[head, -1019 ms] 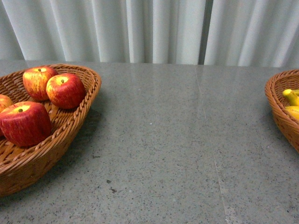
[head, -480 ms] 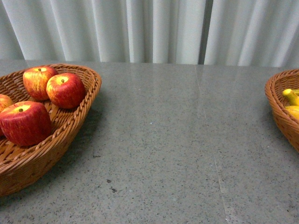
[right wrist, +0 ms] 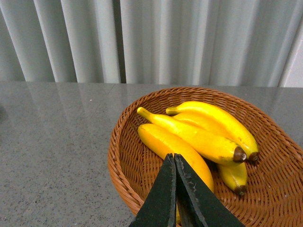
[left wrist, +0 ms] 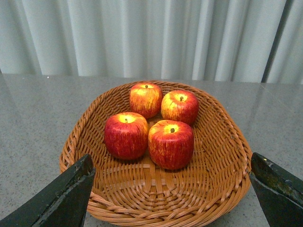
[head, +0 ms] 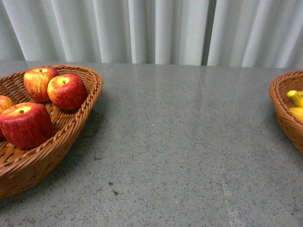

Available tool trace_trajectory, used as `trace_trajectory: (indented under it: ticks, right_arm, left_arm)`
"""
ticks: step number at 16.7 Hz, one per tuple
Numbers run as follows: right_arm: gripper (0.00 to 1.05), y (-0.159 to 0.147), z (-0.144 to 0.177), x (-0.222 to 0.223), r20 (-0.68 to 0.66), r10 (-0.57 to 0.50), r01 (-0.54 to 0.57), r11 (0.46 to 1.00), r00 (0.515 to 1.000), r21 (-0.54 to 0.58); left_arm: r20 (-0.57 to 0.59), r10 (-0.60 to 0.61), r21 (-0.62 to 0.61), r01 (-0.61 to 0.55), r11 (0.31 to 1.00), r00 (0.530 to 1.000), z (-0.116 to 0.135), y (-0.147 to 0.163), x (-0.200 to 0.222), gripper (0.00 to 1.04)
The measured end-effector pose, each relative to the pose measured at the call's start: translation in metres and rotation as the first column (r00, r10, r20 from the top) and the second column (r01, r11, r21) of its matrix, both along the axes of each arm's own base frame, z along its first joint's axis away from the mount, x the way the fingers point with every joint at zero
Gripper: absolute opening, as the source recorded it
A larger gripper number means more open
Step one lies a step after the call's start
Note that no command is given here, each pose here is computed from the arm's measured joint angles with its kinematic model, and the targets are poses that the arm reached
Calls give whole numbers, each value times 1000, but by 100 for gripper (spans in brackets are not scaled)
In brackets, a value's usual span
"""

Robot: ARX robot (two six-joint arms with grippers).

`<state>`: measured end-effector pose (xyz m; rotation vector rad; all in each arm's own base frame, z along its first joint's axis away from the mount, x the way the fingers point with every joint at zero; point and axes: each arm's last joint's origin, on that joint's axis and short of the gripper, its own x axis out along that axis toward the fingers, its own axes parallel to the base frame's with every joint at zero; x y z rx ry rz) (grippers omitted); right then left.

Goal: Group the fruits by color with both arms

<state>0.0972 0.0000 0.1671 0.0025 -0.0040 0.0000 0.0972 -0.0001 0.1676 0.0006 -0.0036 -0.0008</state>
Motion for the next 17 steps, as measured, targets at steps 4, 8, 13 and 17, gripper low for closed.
trace_trajectory:
  ticks: [4, 8, 13, 17]
  right_arm:
    - [12, 0, 0, 0, 0, 0, 0, 1000, 1000, 0]
    - [61, 0, 0, 0, 0, 0, 0, 1000, 1000, 0]
    - [97, 0, 0, 0, 0, 0, 0, 1000, 1000, 0]
    - [98, 0, 0, 0, 0, 0, 0, 1000, 1000, 0]
  left_arm:
    - [0, 0, 0, 0, 1000, 1000, 0, 0, 0, 98]
    - [0, 0, 0, 0, 1000, 1000, 0, 0, 0, 98]
    - [0, 0, 0, 0, 1000, 1000, 0, 0, 0, 98]
    - [0, 0, 0, 0, 1000, 1000, 0, 0, 0, 98]
